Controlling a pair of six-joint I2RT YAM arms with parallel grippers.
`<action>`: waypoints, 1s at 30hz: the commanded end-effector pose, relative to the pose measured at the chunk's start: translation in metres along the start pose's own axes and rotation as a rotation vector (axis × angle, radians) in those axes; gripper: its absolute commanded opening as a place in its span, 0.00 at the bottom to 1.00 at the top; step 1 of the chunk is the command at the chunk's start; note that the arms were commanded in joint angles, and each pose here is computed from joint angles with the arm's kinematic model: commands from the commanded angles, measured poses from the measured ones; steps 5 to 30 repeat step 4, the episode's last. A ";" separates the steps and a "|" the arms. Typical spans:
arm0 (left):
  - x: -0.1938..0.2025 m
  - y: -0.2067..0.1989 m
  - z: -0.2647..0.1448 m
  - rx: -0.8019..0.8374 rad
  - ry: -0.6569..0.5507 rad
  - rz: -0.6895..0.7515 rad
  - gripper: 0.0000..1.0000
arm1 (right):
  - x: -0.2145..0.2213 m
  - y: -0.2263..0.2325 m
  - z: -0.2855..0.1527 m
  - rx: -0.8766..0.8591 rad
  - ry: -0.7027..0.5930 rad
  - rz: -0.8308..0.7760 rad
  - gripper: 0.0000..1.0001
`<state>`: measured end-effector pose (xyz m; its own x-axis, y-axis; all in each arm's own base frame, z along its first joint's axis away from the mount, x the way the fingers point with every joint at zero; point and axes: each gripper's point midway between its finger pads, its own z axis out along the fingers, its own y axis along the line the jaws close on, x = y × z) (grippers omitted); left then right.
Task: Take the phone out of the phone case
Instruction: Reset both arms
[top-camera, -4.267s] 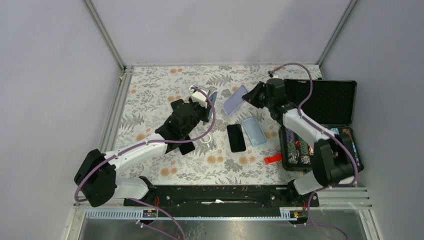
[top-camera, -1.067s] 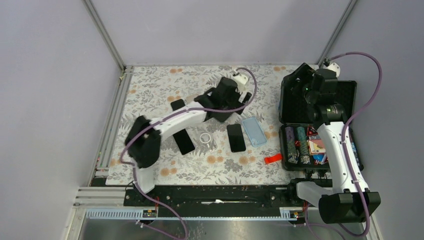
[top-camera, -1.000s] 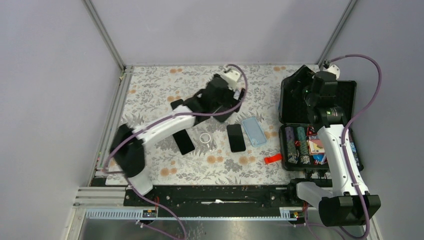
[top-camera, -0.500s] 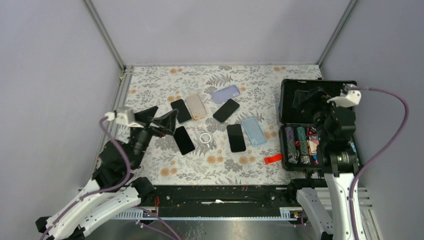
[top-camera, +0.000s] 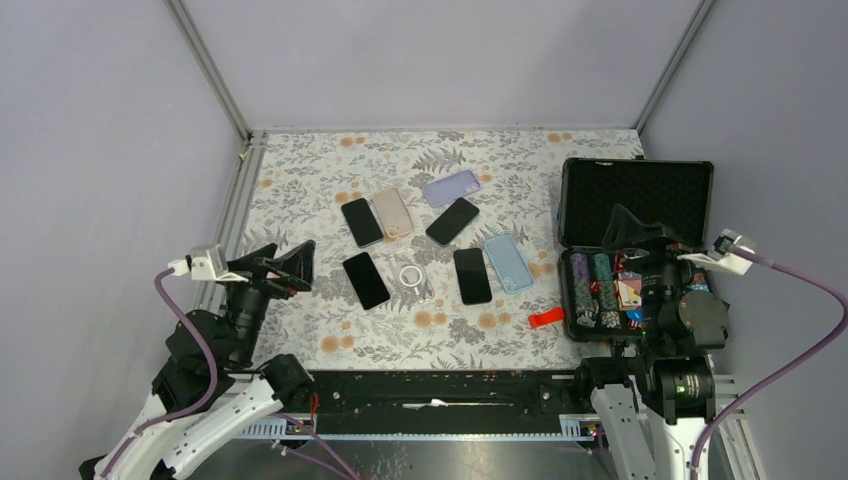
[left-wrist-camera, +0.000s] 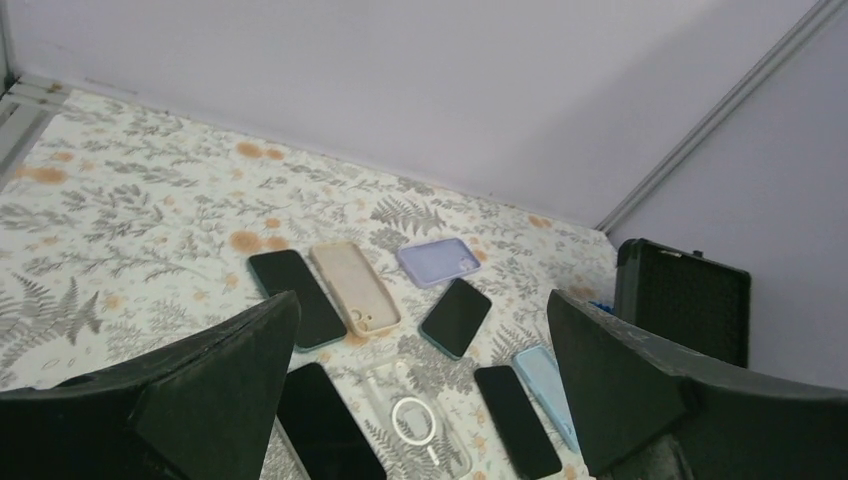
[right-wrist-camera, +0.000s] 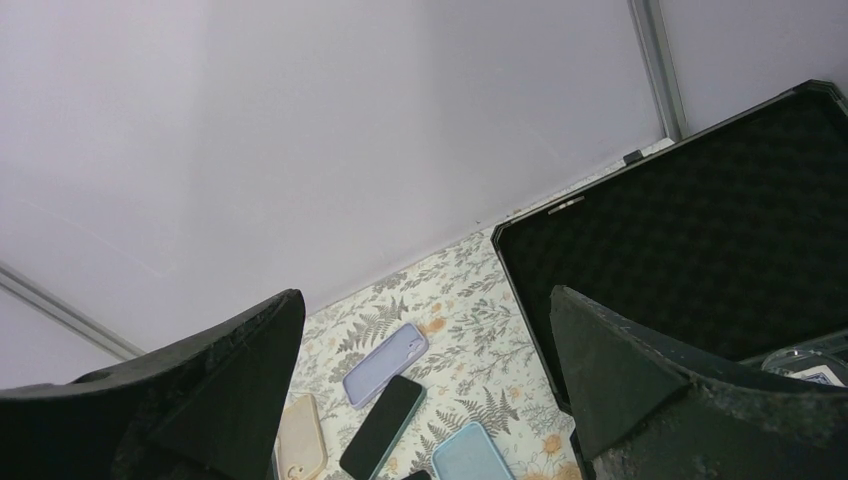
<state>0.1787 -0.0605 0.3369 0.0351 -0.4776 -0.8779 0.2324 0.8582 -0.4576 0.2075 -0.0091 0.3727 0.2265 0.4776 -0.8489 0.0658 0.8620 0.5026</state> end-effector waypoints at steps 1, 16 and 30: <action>-0.008 0.013 -0.007 -0.055 -0.007 0.006 0.99 | -0.013 0.000 0.002 0.008 -0.057 -0.001 1.00; -0.008 0.012 -0.007 -0.050 -0.008 -0.006 0.99 | -0.011 0.000 0.003 0.005 -0.052 0.002 1.00; -0.008 0.012 -0.007 -0.050 -0.008 -0.006 0.99 | -0.011 0.000 0.003 0.005 -0.052 0.002 1.00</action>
